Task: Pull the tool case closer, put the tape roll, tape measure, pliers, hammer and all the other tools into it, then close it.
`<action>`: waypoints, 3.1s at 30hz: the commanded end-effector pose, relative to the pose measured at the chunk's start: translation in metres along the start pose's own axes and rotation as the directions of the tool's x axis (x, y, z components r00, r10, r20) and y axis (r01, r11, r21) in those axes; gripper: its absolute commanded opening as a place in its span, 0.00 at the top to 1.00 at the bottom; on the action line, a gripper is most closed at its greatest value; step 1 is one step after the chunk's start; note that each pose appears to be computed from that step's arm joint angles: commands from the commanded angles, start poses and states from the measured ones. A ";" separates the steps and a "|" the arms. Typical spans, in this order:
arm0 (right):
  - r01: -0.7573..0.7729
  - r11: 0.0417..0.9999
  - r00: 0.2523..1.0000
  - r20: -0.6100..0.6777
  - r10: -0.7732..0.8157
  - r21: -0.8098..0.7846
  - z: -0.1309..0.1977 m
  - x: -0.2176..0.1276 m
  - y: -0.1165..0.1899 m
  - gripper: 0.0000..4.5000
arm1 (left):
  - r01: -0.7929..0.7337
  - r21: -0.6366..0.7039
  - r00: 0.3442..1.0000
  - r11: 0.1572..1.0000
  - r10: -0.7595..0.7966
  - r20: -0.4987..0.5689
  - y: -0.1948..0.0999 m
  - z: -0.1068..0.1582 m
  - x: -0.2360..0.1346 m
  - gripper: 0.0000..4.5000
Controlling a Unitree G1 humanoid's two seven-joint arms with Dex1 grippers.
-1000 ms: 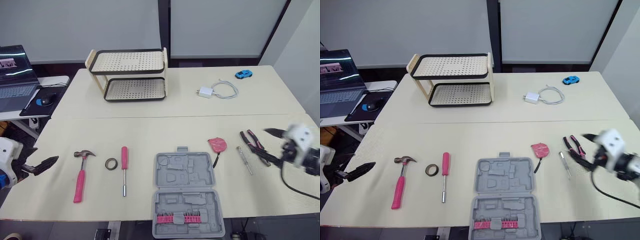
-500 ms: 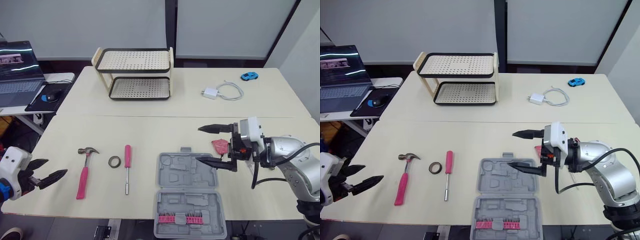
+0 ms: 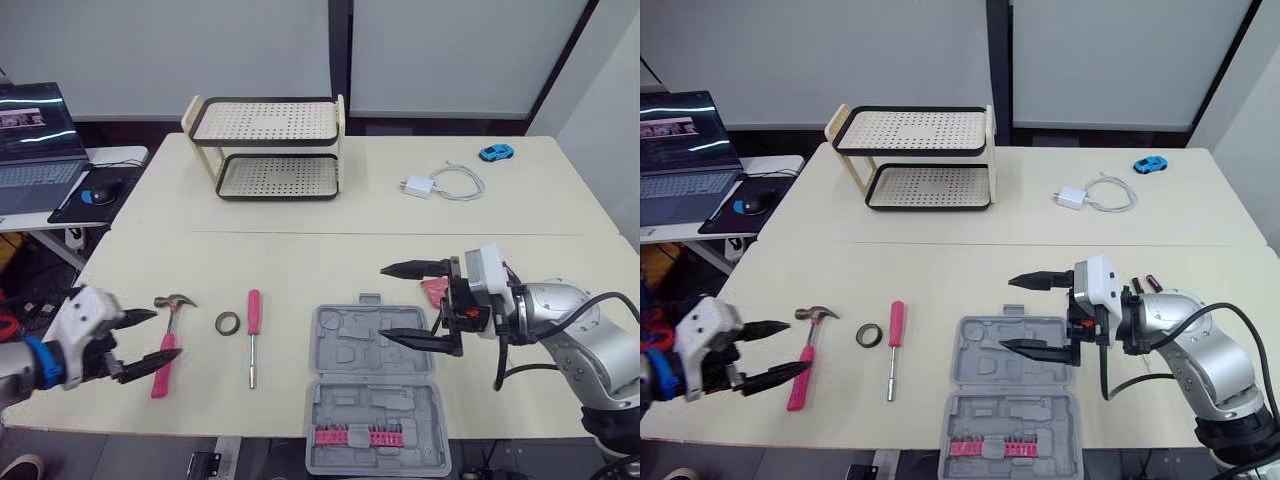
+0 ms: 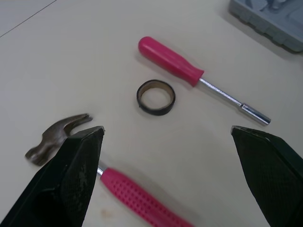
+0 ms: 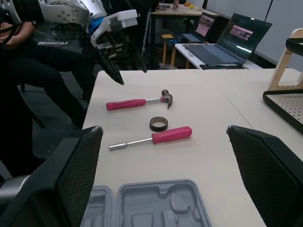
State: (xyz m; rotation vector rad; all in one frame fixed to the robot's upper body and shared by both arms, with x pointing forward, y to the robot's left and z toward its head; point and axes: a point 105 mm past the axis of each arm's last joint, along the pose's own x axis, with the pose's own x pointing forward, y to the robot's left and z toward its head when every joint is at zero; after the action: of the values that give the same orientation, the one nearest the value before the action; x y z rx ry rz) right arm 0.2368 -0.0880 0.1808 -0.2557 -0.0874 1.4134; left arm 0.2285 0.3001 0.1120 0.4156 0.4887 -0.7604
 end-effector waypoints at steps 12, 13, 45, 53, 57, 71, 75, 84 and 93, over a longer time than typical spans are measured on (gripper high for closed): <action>0.003 0.999 1.000 -0.007 -0.003 -0.050 0.005 0.011 0.004 0.00 | 0.166 0.136 0.985 0.977 -0.157 -0.072 0.002 -0.019 0.058 0.50; 0.005 0.999 1.000 -0.007 -0.005 -0.050 0.005 0.011 0.004 0.00 | 0.165 0.135 0.985 0.977 -0.157 -0.072 0.003 -0.020 0.059 0.55; 0.024 0.998 0.998 -0.053 -0.026 -0.050 0.001 0.007 0.013 0.00 | 0.199 0.225 0.978 0.954 -0.177 -0.113 0.010 -0.030 0.106 0.79; 0.014 0.999 0.999 -0.052 -0.017 -0.050 -0.002 0.009 0.014 0.00 | 0.203 0.230 0.977 0.952 -0.180 -0.114 0.012 -0.026 0.096 0.99; 0.007 0.998 0.999 -0.051 -0.010 -0.054 -0.002 0.009 0.017 0.00 | 0.191 0.238 0.980 0.952 -0.170 -0.104 0.017 -0.015 0.081 0.99; 0.129 0.989 0.979 -0.149 -0.139 -0.077 -0.020 -0.008 0.023 0.00 | 0.372 0.376 0.922 0.849 -0.383 -0.046 -0.029 0.090 0.072 0.99; 0.175 0.982 0.963 -0.193 -0.186 -0.077 -0.028 -0.007 0.022 0.00 | 0.431 0.425 0.888 0.796 -0.458 -0.042 -0.055 0.104 0.105 0.99; 0.233 0.971 0.942 -0.233 -0.241 -0.060 -0.037 -0.003 0.028 0.00 | 0.482 0.480 0.861 0.733 -0.497 -0.106 -0.084 0.105 0.163 0.99; 0.271 0.961 0.930 -0.245 -0.276 -0.056 -0.037 -0.003 0.030 0.00 | 0.484 0.497 0.863 0.720 -0.488 -0.135 -0.094 0.099 0.187 0.99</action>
State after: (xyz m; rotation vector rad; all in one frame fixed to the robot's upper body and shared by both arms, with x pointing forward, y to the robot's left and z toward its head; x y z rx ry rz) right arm 0.2202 -0.0968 0.1298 -0.4131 0.1121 1.0811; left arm 0.2987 0.0869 0.0657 0.7639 0.4164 -1.4322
